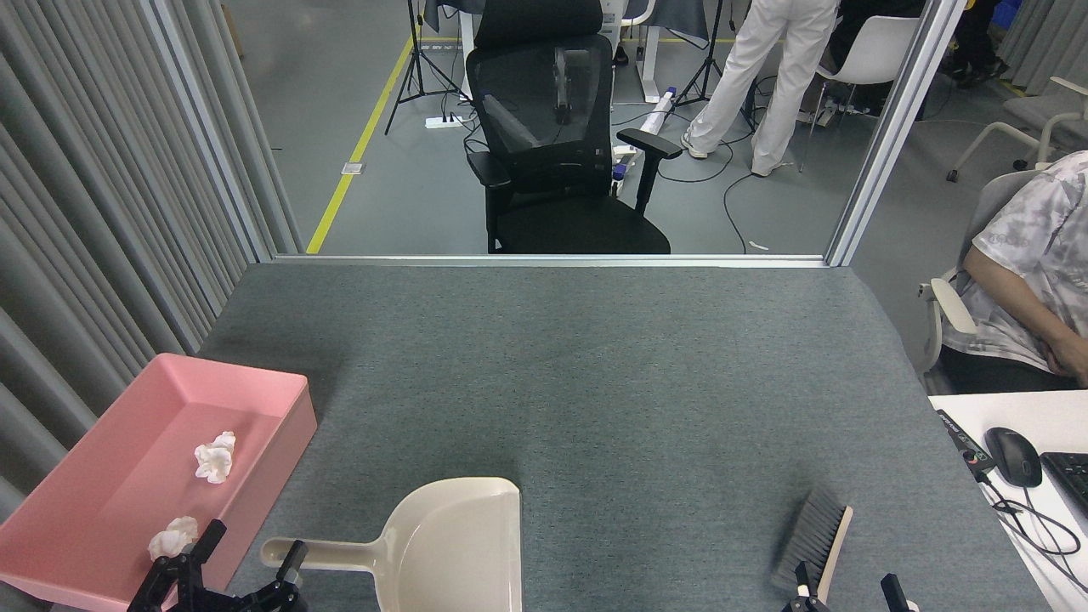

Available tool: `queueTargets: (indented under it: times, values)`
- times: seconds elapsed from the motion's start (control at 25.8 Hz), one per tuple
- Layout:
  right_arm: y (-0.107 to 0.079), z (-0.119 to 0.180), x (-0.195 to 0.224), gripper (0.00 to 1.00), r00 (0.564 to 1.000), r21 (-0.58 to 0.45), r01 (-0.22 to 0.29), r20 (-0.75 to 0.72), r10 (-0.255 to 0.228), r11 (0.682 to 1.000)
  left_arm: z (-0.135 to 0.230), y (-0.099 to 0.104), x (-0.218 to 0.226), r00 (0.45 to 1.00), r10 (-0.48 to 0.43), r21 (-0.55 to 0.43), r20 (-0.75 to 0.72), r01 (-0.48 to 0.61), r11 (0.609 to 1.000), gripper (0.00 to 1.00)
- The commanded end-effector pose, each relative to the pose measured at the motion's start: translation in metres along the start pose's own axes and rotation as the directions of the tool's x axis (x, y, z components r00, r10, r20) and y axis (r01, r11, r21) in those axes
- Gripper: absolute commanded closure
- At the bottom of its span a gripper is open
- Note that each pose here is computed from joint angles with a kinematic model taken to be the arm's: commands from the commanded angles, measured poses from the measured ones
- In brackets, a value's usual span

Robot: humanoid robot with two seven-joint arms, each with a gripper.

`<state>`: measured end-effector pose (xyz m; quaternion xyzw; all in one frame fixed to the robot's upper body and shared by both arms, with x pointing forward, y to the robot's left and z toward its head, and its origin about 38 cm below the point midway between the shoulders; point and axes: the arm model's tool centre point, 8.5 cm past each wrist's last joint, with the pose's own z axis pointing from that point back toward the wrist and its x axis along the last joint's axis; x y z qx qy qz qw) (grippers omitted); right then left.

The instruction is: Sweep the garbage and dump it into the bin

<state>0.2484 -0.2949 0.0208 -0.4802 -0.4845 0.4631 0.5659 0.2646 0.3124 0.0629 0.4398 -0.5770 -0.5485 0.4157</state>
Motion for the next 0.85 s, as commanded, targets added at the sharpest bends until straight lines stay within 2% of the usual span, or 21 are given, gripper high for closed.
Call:
queueTargets:
  times: [0.0,0.43,0.81]
  values:
    - [-0.004,-0.004,-0.004,0.01,1.0,-0.012,-0.012,0.012,0.012,1.0,0.011,-0.011,0.007,1.0,0.026,-0.033,-0.011,-0.026,0.999,0.0]
    - [-0.005,-0.005,0.009,0.01,0.998,-0.016,-0.006,0.065,0.007,1.0,0.008,-0.014,0.01,0.998,0.044,-0.049,-0.045,-0.046,0.998,0.0]
    - [-0.001,-0.002,0.015,0.01,0.997,-0.009,-0.003,0.077,0.004,1.0,-0.015,-0.005,0.0,0.989,0.042,-0.001,-0.142,-0.042,0.999,0.0]
